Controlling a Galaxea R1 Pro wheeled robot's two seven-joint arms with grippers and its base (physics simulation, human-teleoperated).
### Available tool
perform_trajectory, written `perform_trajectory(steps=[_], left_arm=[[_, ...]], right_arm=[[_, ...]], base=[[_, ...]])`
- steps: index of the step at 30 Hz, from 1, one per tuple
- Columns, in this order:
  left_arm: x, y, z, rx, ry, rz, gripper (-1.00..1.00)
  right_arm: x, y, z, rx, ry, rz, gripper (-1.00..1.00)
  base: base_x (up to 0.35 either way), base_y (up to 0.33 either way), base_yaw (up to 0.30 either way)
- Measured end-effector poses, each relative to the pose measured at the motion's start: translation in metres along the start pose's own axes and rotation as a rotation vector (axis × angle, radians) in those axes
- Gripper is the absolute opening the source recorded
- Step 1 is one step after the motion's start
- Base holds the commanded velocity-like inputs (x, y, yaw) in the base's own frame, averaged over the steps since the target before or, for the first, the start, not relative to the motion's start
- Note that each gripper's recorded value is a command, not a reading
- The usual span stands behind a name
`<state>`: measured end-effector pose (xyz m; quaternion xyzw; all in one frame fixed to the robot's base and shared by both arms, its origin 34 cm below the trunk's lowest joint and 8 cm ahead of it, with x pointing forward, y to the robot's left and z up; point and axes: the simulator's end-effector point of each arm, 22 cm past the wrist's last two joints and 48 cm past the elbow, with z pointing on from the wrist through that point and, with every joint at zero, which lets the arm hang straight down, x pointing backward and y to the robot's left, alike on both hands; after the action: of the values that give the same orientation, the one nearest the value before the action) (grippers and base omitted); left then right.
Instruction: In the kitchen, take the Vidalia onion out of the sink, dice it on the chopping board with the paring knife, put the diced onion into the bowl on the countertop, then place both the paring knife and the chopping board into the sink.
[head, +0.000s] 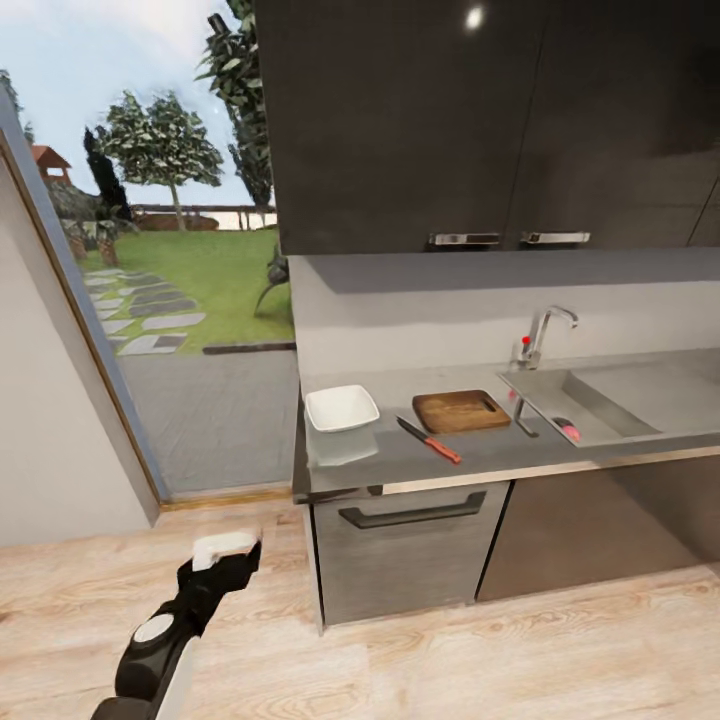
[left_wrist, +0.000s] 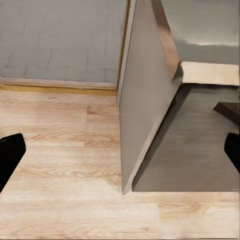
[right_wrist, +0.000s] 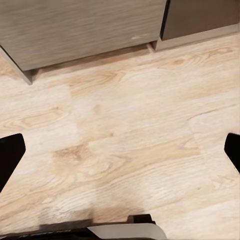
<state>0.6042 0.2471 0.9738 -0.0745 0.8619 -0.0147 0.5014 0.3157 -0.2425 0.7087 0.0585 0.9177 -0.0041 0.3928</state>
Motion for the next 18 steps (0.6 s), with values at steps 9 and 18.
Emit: perform_trajectory(steps=[9,18], left_arm=[[0.110,0.015,-0.076,0.022,-0.072,-0.027,1.00],[0.221,0.036,-0.119,-0.019,0.071,-0.023,1.00]], right_arm=[[-0.023,0.003,0.004,-0.008,-0.062,-0.006,1.00],[-0.048,0.006,0.008,-0.017,-0.123,-0.013,1.00]], base=[[0.000,0.000,0.000],[0.000,0.000,0.000]])
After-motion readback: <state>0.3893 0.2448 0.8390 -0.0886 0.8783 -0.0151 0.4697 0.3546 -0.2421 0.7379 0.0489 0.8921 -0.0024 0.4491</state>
